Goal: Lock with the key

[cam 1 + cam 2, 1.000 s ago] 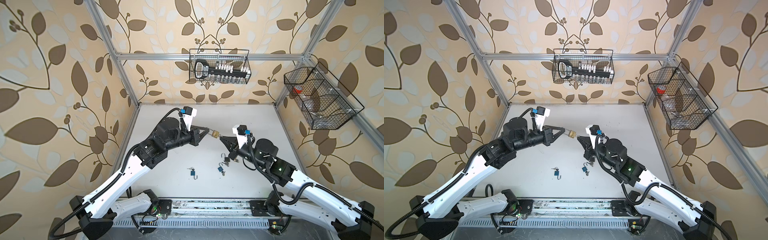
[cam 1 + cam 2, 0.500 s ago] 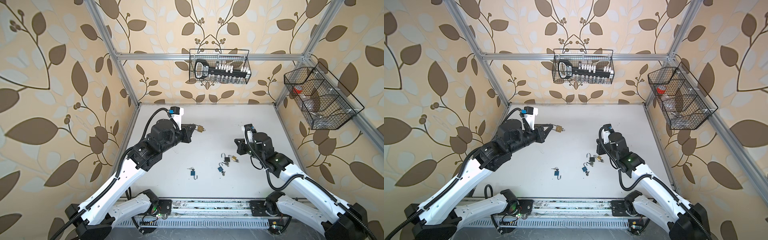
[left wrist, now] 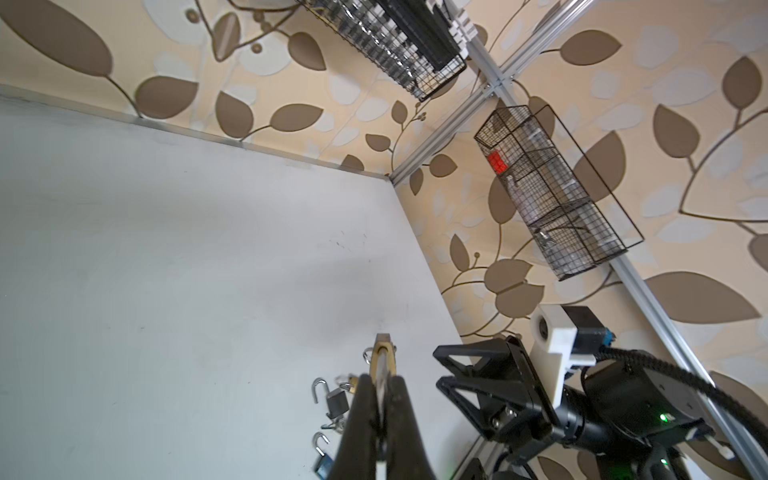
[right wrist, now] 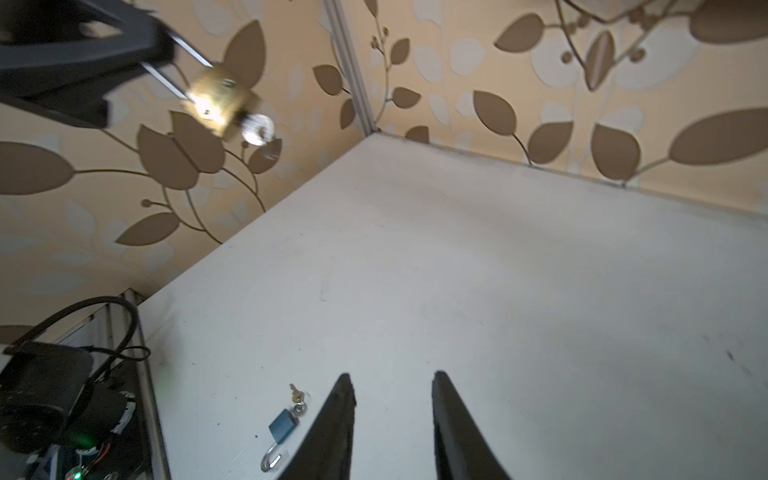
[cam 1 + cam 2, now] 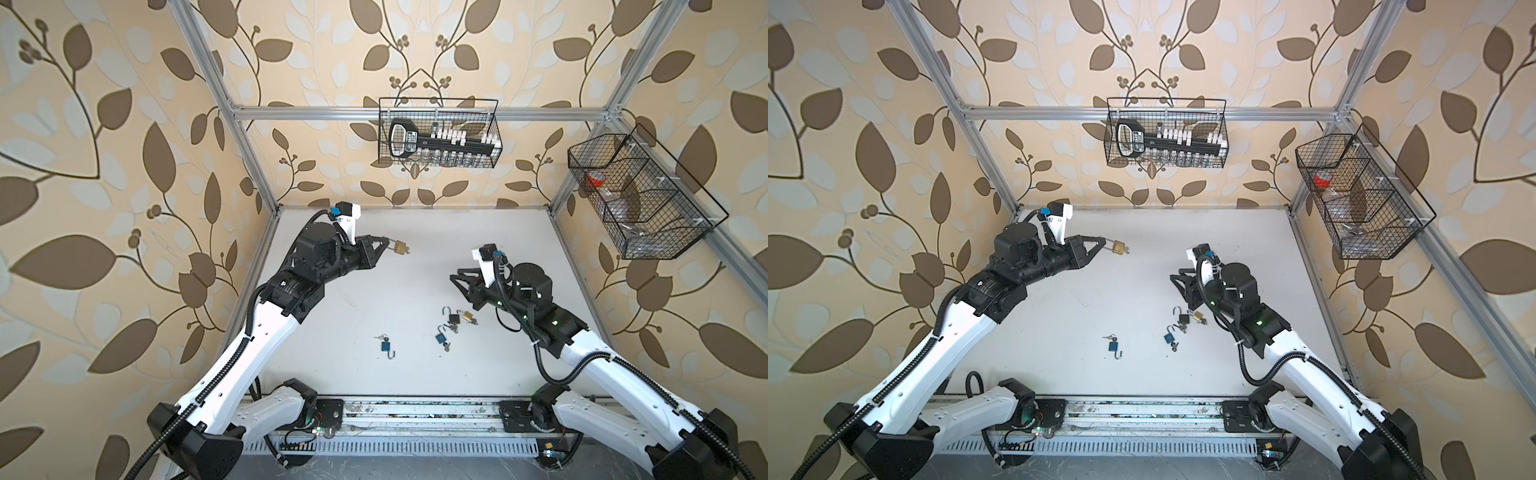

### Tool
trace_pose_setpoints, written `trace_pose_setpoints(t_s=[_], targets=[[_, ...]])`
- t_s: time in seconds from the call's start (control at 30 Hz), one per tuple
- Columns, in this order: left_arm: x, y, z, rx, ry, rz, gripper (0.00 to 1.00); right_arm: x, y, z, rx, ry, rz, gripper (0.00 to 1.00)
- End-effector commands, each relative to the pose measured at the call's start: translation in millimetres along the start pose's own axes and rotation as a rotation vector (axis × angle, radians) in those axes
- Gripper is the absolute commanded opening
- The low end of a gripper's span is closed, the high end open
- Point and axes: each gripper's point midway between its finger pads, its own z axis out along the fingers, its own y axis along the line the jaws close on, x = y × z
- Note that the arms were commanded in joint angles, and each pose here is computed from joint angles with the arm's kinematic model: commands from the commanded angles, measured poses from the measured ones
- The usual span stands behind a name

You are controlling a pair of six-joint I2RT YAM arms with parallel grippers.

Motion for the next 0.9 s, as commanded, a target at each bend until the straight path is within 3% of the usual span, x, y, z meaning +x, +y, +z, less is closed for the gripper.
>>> trace_pose_setpoints(t_s=[0.0,0.27,0.43,0.87], targets=[[-12,-39,-1,0.19,-0.019,0.016,0.0,-35,18,4,0.022,-0.121,-0.145,0.43],[-15,-51,5,0.265,-0.007,0.021,0.0,-69,24,14,0.09,-0.233,-0.171,0.46],[-15,-53,5,0.275,-0.005,0.019,0.0,-82,30,23,0.064,-0.244,-0.198,0.45],[-15,-58,-1,0.286,-0.002,0.027,0.0,-96,34,35,0.05,-0.255,-0.21,0.28]])
